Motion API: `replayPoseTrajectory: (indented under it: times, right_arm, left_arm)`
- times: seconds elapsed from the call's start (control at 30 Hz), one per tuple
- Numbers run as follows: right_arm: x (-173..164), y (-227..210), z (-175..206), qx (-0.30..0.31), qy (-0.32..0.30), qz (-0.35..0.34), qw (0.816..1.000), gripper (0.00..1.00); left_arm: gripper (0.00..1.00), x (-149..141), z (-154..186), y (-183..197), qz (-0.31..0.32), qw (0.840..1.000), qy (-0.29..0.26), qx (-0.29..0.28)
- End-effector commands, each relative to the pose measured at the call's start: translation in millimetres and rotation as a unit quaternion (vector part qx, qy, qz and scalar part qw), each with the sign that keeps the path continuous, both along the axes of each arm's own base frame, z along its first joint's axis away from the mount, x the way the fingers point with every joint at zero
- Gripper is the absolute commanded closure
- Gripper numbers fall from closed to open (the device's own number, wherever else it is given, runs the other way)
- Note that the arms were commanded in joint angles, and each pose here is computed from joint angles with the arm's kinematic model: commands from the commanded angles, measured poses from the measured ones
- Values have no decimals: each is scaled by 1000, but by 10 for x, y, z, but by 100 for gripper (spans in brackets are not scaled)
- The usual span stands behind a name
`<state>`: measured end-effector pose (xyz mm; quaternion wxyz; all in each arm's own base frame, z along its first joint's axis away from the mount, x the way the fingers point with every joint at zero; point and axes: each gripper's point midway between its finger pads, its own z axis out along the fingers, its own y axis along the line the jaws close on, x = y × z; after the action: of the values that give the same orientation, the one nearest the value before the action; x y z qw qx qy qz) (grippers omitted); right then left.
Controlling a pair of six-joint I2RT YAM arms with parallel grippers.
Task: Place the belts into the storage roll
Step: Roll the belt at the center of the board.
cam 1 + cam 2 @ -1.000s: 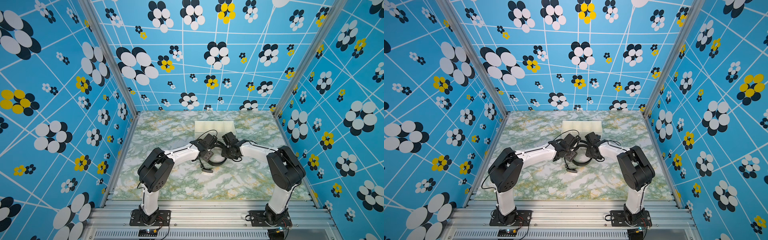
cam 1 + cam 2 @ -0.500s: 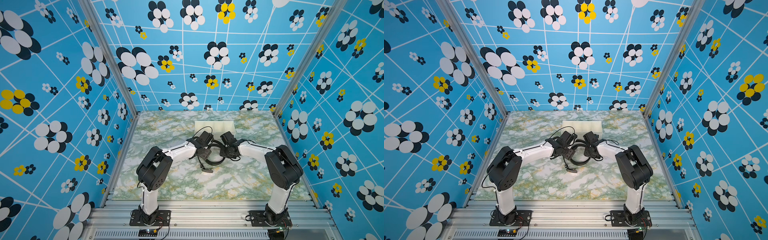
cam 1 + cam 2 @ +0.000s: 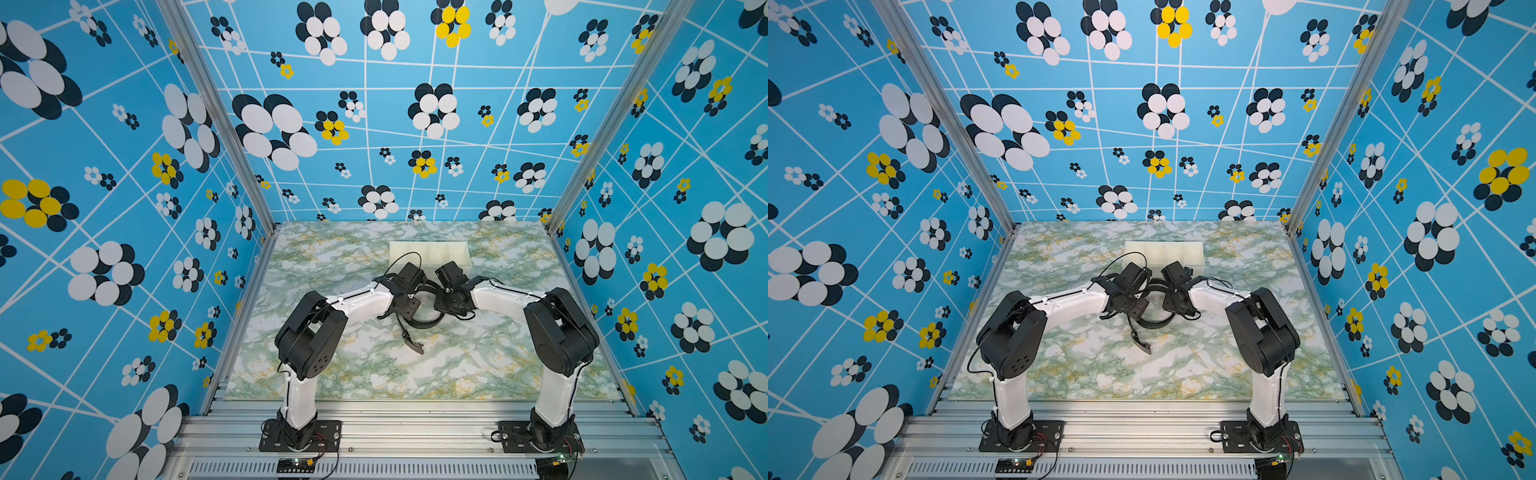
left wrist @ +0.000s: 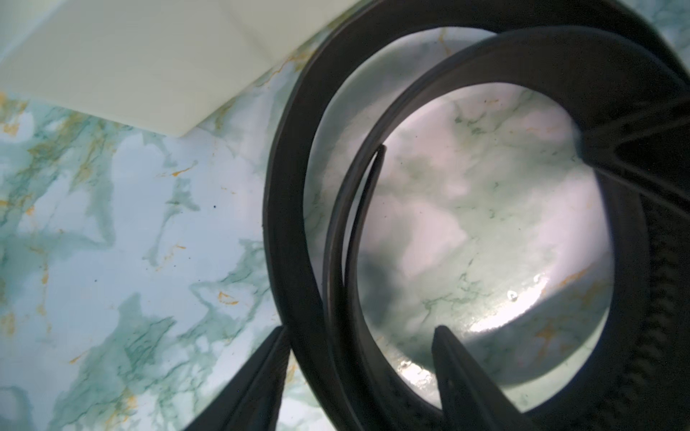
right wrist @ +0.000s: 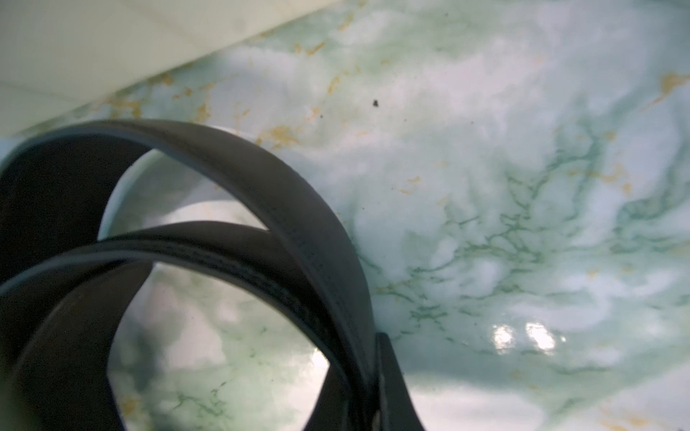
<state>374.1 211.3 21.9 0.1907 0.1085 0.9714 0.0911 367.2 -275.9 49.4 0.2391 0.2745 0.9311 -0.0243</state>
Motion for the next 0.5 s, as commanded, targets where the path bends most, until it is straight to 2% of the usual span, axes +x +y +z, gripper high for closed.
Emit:
replayPoseTrajectory:
  times: [0.0,0.17,0.27,0.33,0.4,0.47]
  right_arm:
    - [-238,43,-186,19,39,3,999,100]
    - [-230,184,-117,70,13,18,997,100]
    - [-218,227,-54,81,2,33,996,99]
    - [-233,232,-15,79,-4,48,996,84]
    - [-249,209,54,74,-16,61,995,60]
    - [-267,151,128,61,-29,71,995,44]
  left_arm:
    - [48,-167,-261,88,17,998,58,21]
    - [63,-153,-315,142,37,996,68,35]
    - [68,-143,-350,178,45,995,71,47]
    - [73,-131,-360,193,50,995,70,53]
    - [79,-124,-375,197,51,995,73,53]
    - [78,-110,-388,207,56,994,74,55]
